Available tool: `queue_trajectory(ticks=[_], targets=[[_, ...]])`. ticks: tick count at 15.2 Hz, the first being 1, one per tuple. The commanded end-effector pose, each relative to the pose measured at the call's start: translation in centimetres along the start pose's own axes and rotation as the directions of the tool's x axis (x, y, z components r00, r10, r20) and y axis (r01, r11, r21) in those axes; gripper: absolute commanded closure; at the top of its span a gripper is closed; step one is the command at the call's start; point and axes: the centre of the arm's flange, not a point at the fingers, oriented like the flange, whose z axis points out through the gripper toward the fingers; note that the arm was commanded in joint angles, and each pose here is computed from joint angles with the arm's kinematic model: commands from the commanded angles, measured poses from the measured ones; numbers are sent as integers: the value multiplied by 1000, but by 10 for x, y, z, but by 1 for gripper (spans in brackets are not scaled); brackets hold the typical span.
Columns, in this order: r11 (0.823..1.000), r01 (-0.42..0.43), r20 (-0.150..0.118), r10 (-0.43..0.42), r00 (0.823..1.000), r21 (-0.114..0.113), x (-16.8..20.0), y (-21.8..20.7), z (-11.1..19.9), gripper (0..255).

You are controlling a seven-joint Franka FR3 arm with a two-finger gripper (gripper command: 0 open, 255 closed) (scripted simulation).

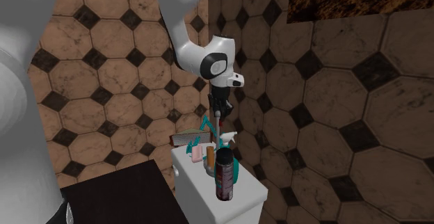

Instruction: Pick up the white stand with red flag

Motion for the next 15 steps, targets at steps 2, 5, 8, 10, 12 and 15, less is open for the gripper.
queue_trajectory(ticks=[2, 5, 8, 10, 12, 15], targets=[[1000, 0, 0, 0, 1000, 0, 2, -4, -14, 255], [1000, 0, 0, 0, 1000, 0, 5, -7, -29, 255], [1000, 0, 0, 0, 1000, 0, 7, -11, -44, 255], [1000, 0, 0, 0, 1000, 0, 9, -13, -55, 255], [1000, 0, 0, 0, 1000, 0, 10, -16, -65, 255], [1000, 0, 0, 0, 1000, 0, 11, -17, -71, 255]])
